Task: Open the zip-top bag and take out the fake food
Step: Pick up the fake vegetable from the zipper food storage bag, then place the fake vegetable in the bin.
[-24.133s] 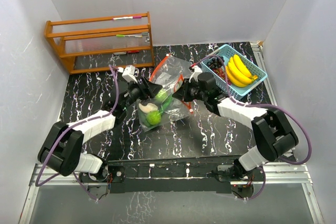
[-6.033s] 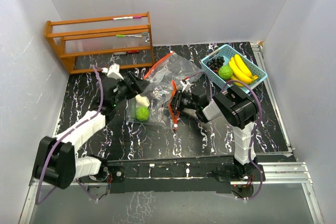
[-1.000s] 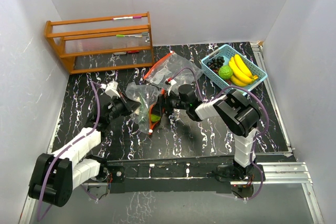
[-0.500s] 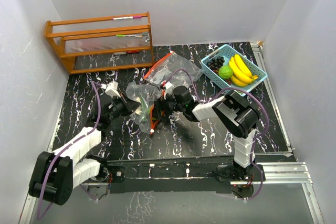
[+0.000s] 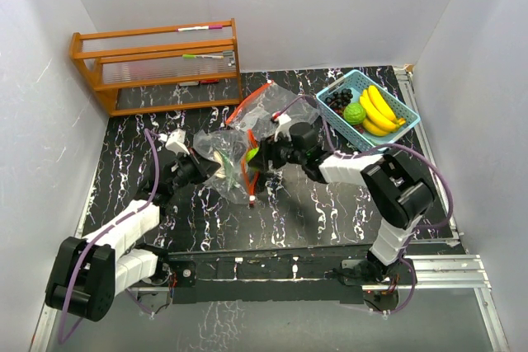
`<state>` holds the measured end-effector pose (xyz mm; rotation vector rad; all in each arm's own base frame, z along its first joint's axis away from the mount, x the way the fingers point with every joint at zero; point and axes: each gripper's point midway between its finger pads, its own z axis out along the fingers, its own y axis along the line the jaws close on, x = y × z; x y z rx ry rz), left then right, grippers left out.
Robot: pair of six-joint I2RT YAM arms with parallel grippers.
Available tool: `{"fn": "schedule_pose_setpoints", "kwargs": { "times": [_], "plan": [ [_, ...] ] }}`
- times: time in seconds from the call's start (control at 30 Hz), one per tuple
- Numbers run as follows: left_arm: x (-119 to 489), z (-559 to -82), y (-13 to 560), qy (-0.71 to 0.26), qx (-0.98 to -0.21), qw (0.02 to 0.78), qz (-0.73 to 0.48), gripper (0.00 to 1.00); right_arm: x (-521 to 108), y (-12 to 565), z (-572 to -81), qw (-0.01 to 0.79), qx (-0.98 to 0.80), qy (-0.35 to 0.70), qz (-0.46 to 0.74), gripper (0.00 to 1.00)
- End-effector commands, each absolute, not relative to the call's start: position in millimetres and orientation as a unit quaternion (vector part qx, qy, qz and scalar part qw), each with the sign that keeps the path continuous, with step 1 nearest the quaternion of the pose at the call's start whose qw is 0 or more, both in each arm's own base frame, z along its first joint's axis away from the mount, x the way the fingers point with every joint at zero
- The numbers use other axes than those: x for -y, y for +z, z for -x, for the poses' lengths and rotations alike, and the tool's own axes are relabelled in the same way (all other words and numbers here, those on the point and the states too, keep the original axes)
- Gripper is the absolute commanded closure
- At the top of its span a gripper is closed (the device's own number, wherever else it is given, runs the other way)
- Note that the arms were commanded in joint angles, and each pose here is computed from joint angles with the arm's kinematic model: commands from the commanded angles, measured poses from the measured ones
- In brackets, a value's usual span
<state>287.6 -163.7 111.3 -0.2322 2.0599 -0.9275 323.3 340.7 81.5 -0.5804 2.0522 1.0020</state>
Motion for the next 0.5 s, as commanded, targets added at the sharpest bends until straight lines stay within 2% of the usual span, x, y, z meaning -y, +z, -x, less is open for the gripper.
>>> {"fn": "schedule_pose_setpoints", "kwargs": {
  "times": [0.0, 0.27, 0.47],
  "plan": [
    [163, -288, 113, -0.367, -0.821, 0.428, 0.086, 1.00, -300, 127, -367, 0.445, -0.791, 0.381, 0.176, 0.53],
    [172, -290, 108, -0.381, -0.825, 0.412, 0.069, 1.00, -162, 162, -446, 0.538, -0.791, 0.288, 0.039, 0.51],
    [172, -291, 108, -0.380, -0.826, 0.411, 0.068, 1.00, -63, 175, -465, 0.584, -0.791, 0.165, -0.076, 0.52]
  ]
}}
